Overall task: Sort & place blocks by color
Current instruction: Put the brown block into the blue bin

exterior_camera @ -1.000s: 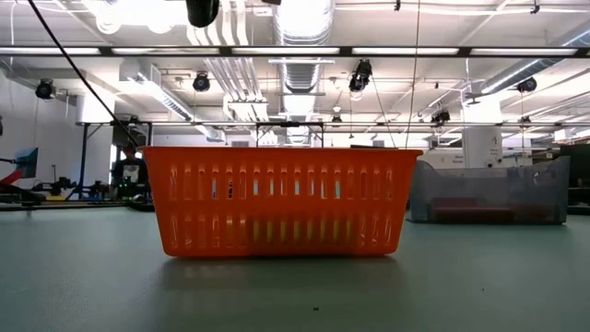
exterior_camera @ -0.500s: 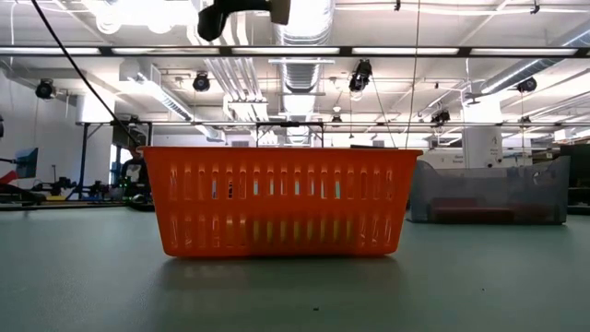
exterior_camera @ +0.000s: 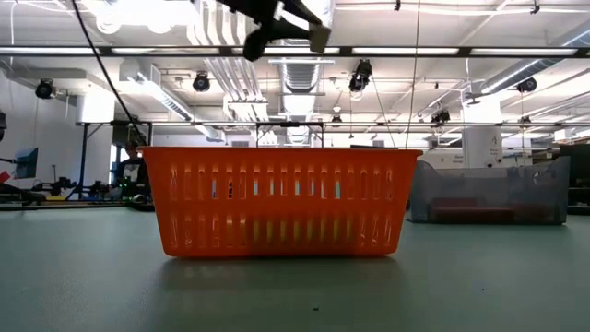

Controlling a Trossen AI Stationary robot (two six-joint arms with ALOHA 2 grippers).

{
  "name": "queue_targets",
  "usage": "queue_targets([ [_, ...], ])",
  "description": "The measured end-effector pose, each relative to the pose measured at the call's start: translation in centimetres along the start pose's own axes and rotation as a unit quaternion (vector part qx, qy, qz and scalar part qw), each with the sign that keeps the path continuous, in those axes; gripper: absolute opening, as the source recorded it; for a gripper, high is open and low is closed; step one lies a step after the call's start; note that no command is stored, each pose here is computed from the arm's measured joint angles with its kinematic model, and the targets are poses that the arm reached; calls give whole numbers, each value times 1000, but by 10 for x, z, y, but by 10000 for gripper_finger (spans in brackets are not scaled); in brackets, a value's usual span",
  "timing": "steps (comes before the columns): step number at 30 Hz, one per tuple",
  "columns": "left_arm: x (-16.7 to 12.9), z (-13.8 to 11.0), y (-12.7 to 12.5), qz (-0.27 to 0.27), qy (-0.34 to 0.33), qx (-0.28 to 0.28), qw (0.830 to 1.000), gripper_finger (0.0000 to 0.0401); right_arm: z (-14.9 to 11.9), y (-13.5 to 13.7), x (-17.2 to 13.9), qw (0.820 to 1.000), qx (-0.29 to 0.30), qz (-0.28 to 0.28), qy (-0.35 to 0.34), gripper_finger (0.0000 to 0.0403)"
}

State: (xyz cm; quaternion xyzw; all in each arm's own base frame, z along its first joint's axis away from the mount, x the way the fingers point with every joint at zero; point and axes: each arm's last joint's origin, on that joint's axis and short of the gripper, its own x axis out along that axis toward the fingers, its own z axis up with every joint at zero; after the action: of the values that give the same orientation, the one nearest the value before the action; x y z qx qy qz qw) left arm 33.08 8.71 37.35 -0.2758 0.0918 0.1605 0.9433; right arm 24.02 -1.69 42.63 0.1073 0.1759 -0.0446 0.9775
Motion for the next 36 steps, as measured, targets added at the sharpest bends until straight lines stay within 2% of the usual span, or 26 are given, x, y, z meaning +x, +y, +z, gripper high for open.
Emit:
queue_targets([
  [4, 19, 8, 13, 25, 17, 11, 999, 93, 0, 0, -3, 1000, 0, 1, -3, 68],
  [8, 39, 9, 37, 70, 52, 38, 995, 93, 0, 0, -6, 1000, -2, 2, -6, 68],
  [14, 67, -12, 90, 149, 129, 21, 980, 93, 0, 0, -11, 1000, -12, 4, -7, 68],
  [19, 81, -29, 120, 188, 183, 3, 965, 93, -3, 0, -13, 1000, -15, 4, -2, 68],
  [30, 101, -59, 151, 225, 252, -14, 941, 93, -9, -1, -10, 1000, -17, 1, 8, 68],
  [36, 104, -64, 154, 224, 260, -16, 939, 93, -8, -1, -10, 1000, -17, 1, 8, 68],
])
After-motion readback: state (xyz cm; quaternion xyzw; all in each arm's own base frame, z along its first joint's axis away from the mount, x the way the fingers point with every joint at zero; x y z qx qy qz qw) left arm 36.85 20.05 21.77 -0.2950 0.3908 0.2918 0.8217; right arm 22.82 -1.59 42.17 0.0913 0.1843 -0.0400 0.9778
